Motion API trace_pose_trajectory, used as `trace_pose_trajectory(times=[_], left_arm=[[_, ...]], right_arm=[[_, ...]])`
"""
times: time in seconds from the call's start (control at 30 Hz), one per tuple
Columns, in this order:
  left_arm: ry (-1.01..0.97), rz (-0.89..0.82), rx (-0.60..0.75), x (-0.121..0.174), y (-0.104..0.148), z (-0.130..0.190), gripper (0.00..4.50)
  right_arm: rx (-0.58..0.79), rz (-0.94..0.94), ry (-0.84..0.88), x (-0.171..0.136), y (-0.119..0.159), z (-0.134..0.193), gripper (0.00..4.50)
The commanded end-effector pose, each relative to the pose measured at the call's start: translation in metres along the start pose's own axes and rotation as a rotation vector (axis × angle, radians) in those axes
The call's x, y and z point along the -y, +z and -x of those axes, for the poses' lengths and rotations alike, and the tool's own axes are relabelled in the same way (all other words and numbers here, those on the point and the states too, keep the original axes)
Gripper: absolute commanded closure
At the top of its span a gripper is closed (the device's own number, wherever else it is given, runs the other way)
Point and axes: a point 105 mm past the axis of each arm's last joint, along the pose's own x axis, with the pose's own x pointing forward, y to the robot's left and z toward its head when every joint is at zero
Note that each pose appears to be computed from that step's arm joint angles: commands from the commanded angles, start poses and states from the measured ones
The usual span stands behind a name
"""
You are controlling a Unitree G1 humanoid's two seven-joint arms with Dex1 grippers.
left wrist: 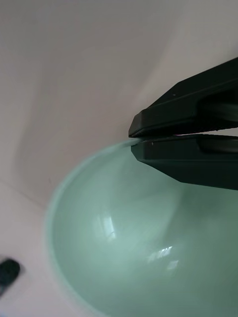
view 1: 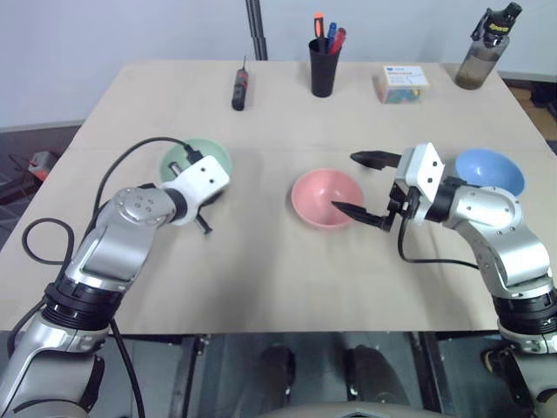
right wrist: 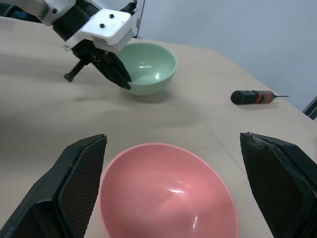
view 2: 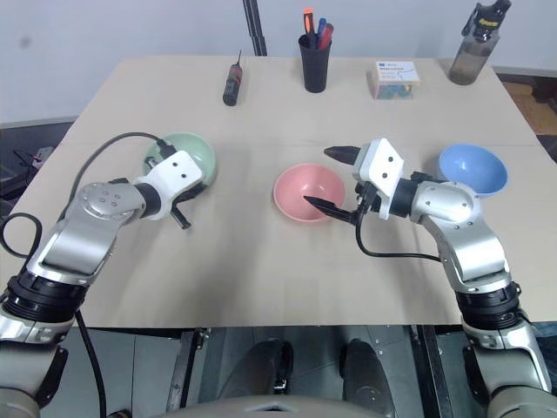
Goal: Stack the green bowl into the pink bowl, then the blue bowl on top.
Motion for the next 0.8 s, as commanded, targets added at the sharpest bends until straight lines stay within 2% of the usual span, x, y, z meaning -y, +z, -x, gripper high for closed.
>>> trace_pose_trajectory(times=[0.03,0.17,0.3,0.4,0.5,0.63,0.77,0.8], left_arm=[[-0.109,-0.16,0.211,0.005,0.055,0.012,4.43],[-0.189,-0.239,0.399,0.013,0.099,0.017,4.43],[-0.339,-0.353,0.562,0.037,0.139,0.014,4.43],[-0.43,-0.389,0.595,0.05,0.148,0.004,4.43],[-0.506,-0.418,0.586,0.06,0.146,-0.007,4.43],[-0.564,-0.439,0.556,0.065,0.137,-0.012,3.01],[-0.524,-0.425,0.579,0.057,0.14,-0.011,1.17],[-0.505,-0.41,0.586,0.052,0.141,-0.01,0.98]], right_arm=[[-0.006,0.031,-0.091,0.008,0.007,0.023,0.0],[-0.059,0.016,-0.165,0.007,0.0,0.044,0.0],[-0.141,0.001,-0.276,0.004,-0.01,0.073,0.0],[-0.172,0.001,-0.322,0.002,-0.011,0.083,0.0],[-0.193,0.007,-0.351,-0.001,-0.012,0.088,0.0],[-0.202,0.007,-0.372,-0.004,-0.011,0.091,0.0],[-0.224,0.002,-0.39,-0.005,-0.014,0.096,0.0],[-0.23,-0.001,-0.393,-0.005,-0.016,0.097,0.0]])
